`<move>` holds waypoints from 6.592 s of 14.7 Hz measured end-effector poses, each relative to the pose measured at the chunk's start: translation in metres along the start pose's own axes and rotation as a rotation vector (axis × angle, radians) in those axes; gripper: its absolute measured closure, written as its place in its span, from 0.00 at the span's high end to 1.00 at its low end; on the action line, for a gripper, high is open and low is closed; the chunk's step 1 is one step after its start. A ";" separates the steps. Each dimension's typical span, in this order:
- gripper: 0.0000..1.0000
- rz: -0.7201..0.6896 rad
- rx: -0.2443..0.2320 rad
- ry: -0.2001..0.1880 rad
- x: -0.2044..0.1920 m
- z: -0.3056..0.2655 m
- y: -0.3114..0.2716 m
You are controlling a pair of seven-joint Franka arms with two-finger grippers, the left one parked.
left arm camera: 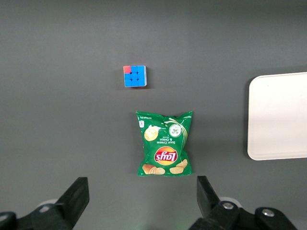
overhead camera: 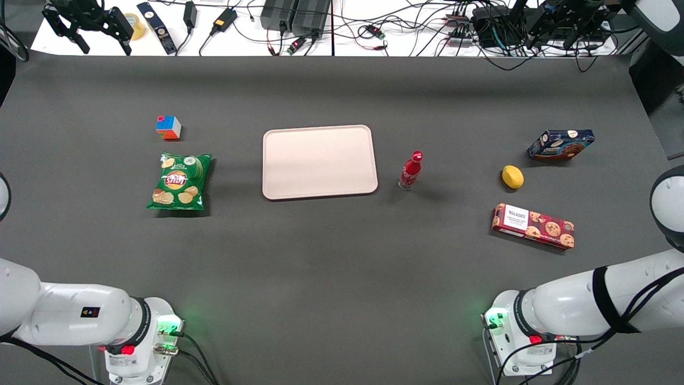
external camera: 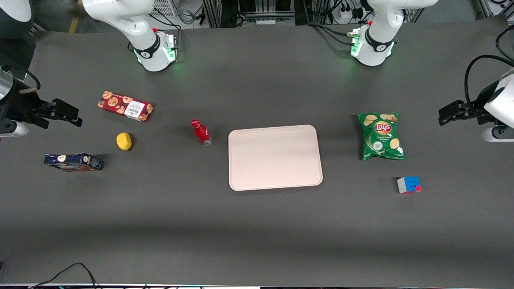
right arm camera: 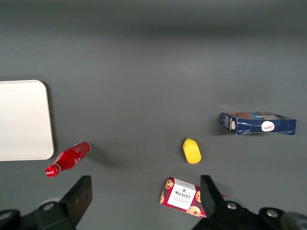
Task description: Place coke bottle on tray
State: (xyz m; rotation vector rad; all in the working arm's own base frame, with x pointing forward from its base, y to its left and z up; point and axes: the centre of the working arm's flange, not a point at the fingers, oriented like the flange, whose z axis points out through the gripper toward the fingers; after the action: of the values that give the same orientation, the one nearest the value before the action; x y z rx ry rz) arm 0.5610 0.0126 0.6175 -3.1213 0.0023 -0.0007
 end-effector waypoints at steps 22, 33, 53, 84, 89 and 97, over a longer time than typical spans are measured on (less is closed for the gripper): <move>1.00 -0.057 0.001 -0.087 -0.055 0.211 -0.243; 1.00 -0.058 0.003 -0.046 -0.114 0.296 -0.244; 0.32 -0.057 -0.006 -0.032 -0.108 0.258 -0.253; 0.32 0.093 -0.025 -0.097 0.021 0.293 -0.419; 0.53 0.117 -0.012 -0.068 0.020 0.299 -0.422; 1.00 0.165 0.057 0.062 0.040 0.167 -0.360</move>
State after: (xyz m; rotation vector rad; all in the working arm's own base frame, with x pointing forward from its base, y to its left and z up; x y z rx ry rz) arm 0.6020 0.3762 0.4577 -3.0523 0.2551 -0.0934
